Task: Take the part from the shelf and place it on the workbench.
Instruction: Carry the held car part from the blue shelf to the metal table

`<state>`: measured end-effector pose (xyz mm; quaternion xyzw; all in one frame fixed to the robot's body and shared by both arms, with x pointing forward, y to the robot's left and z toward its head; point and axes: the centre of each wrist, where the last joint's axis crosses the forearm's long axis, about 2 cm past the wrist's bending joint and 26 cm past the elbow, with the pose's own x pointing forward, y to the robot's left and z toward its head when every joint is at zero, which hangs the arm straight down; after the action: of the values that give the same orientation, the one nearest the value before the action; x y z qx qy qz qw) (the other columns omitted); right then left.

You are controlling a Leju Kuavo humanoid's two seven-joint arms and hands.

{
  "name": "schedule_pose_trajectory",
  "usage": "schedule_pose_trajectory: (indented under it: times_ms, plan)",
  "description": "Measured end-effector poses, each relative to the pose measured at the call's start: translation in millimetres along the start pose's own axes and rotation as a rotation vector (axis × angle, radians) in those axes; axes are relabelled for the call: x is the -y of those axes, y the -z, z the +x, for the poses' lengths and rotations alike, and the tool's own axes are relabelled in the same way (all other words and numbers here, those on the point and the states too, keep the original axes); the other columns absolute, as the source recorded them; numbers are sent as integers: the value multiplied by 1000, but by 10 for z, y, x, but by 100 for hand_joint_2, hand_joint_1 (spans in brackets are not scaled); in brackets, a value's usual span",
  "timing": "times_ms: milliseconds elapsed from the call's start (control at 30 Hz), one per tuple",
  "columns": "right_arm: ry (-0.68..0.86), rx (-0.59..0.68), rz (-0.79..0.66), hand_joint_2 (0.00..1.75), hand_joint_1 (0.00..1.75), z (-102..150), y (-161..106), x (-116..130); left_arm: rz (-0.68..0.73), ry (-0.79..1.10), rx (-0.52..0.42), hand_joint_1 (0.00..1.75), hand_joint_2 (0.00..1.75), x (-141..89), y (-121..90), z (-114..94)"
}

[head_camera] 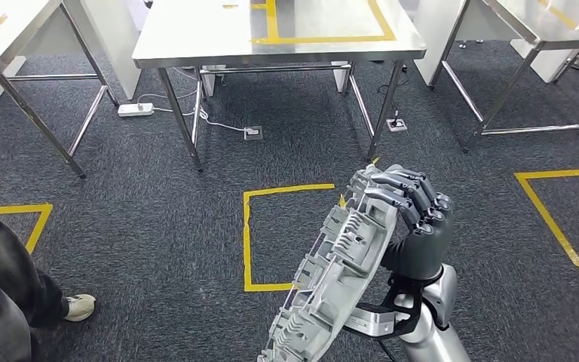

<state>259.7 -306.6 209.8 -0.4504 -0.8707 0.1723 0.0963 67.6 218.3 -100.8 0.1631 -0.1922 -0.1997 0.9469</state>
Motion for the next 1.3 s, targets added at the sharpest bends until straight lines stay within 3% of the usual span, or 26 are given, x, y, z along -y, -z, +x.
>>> schedule_pose_trajectory:
  times_ms: [1300]
  plan:
    - [78,20,60,175,175,24,-73,-51,1,10,-11,0,175,28,-24,-79]
